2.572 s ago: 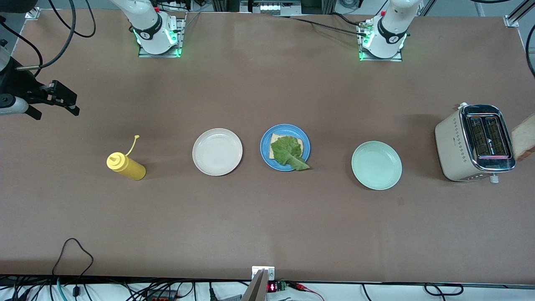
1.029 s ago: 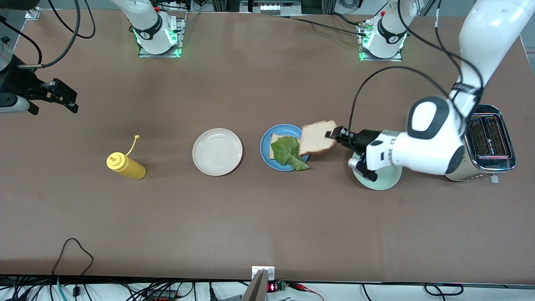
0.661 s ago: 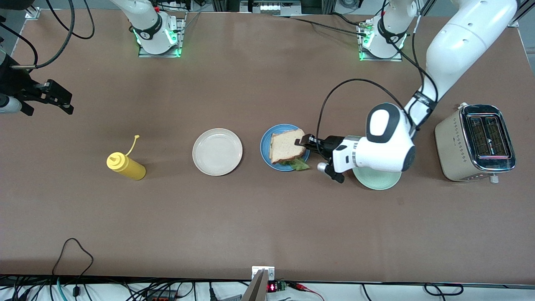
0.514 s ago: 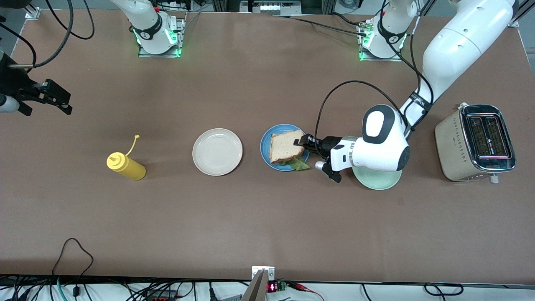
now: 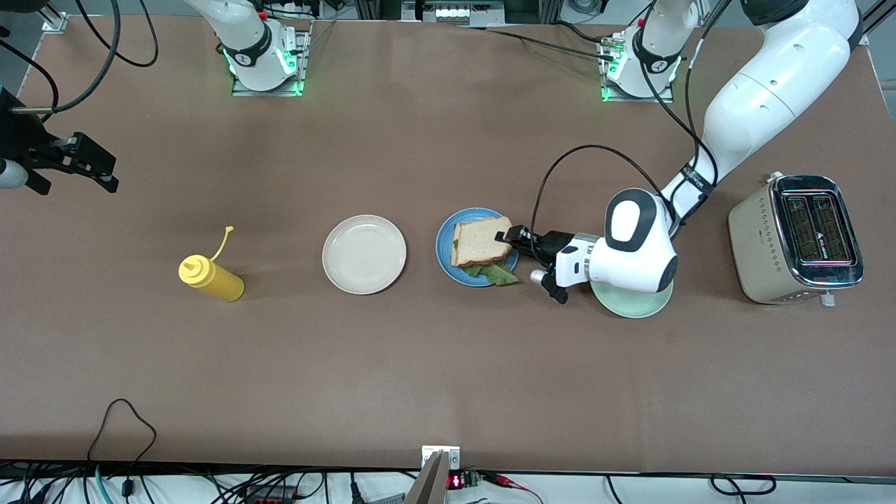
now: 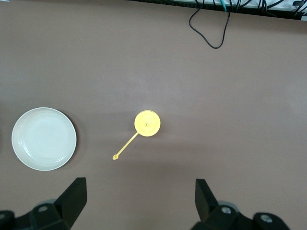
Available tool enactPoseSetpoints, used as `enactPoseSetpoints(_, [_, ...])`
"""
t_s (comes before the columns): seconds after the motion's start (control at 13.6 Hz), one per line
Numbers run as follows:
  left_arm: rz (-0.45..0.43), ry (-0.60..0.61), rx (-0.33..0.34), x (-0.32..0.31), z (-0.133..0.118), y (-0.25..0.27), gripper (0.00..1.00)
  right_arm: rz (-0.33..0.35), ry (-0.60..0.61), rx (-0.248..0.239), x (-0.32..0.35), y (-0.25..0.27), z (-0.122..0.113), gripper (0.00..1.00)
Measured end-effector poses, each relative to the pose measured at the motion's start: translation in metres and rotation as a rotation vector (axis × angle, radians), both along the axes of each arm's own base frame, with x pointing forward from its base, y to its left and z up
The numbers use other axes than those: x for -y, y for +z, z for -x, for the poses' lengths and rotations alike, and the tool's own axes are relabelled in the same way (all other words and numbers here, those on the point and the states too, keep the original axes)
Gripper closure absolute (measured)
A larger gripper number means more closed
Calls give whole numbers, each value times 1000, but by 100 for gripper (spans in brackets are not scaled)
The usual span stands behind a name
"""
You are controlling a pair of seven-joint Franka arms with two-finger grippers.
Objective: Make sandwich in blue plate with both arms
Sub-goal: 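Lower the bread onto the lettuce on the blue plate with the left gripper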
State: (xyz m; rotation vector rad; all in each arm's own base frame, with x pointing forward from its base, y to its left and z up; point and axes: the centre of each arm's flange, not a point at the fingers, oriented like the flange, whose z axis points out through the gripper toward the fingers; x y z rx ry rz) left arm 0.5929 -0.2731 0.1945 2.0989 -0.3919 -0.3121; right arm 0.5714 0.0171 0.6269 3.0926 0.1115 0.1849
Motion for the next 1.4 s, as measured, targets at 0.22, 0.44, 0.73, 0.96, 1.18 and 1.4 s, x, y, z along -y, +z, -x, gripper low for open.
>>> enactPoseSetpoints(0.22, [2, 3, 10, -4, -1, -8, 84, 0, 0, -7, 0, -3, -1, 0])
enactPoseSetpoints(0.44, [7, 2, 44, -19, -7, -12, 52, 1, 0, -17, 0, -9, -4, 0])
enactPoseSetpoints(0.73, [8, -9, 77, -39, -19, 5, 9, 1, -1, -24, 0, -13, -6, 0])
enactPoseSetpoints(0.96, [-49, -84, 129, -70, -30, 34, 0, 1, -1, -25, 0, -14, -7, 0])
enactPoseSetpoints(1.18, [-138, -167, 178, -108, -38, 67, 0, 1, -3, -25, 1, -14, -7, 0])
enactPoseSetpoints(1.4, [-281, -268, 195, -131, -41, 98, 0, -1, -4, -26, 1, -14, -7, 0])
